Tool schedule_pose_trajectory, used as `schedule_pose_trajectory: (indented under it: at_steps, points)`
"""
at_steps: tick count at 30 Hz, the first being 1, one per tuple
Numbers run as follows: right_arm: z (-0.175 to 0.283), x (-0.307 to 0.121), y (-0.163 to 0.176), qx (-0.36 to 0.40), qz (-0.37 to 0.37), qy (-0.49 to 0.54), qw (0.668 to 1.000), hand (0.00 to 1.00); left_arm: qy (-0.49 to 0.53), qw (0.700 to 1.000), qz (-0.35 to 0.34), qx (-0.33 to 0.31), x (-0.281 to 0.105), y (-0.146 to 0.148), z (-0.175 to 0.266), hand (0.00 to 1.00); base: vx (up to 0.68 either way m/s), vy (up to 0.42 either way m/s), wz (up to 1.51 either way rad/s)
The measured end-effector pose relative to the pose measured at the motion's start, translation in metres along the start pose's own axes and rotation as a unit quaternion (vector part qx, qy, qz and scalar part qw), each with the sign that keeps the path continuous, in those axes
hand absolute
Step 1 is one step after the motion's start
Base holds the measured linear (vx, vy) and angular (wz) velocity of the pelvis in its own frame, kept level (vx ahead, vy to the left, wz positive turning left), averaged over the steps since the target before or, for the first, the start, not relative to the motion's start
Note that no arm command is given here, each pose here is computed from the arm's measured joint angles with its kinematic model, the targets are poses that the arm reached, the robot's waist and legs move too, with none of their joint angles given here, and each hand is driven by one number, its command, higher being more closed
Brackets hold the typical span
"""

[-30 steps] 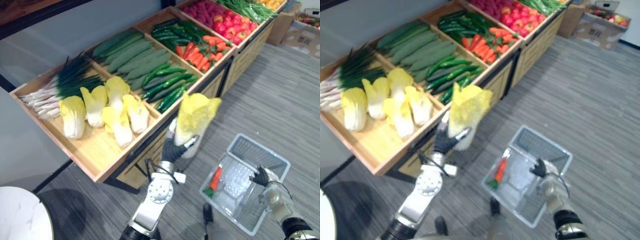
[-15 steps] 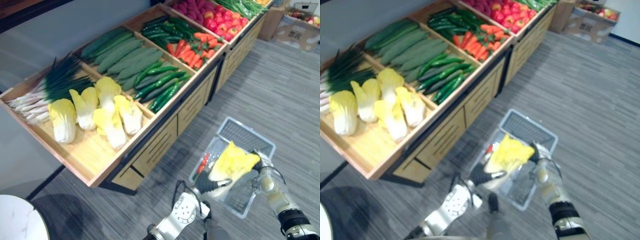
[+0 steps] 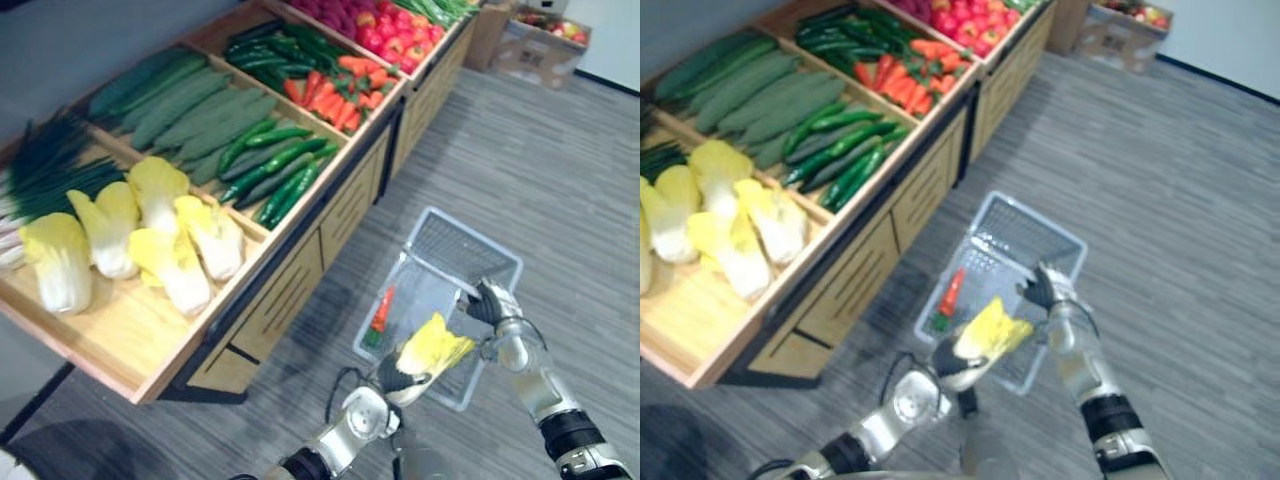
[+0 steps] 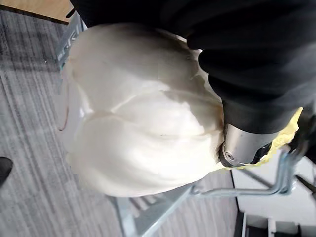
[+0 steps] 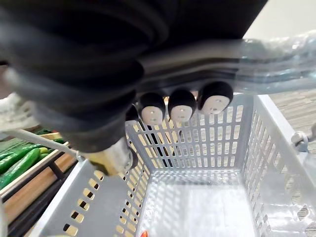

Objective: Pick vegetable in the basket

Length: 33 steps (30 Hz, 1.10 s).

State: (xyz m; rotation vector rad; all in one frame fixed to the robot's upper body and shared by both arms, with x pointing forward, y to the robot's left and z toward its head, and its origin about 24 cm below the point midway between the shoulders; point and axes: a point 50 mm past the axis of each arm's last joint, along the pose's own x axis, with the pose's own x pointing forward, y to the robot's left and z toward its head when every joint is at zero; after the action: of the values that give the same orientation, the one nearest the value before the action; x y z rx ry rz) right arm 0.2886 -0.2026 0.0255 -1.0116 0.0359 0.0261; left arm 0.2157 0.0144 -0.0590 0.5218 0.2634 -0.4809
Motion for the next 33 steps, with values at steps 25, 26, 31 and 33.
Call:
schedule_pose_trajectory:
  at_steps: [25,26,31,33]
  points:
    - [0.034,-0.007,0.031,0.013,0.072,-0.093,0.993,1.00,-0.012,0.978,0.208,-0.024,0.053,0.068,0.064,0.00,0.04,-0.013,-0.13]
    - [0.034,-0.007,0.031,0.013,0.072,-0.093,0.993,1.00,-0.012,0.978,0.208,-0.024,0.053,0.068,0.064,0.00,0.00,-0.014,0.05]
    - [0.034,-0.007,0.032,0.012,0.074,-0.092,0.993,1.00,-0.018,0.980,0.198,-0.015,0.053,0.064,0.066,0.00,-0.01,-0.018,0.06]
    - [0.034,-0.008,0.032,0.012,0.074,-0.091,0.993,1.00,-0.024,0.983,0.184,-0.006,0.053,0.060,0.068,0.00,-0.01,-0.024,0.07]
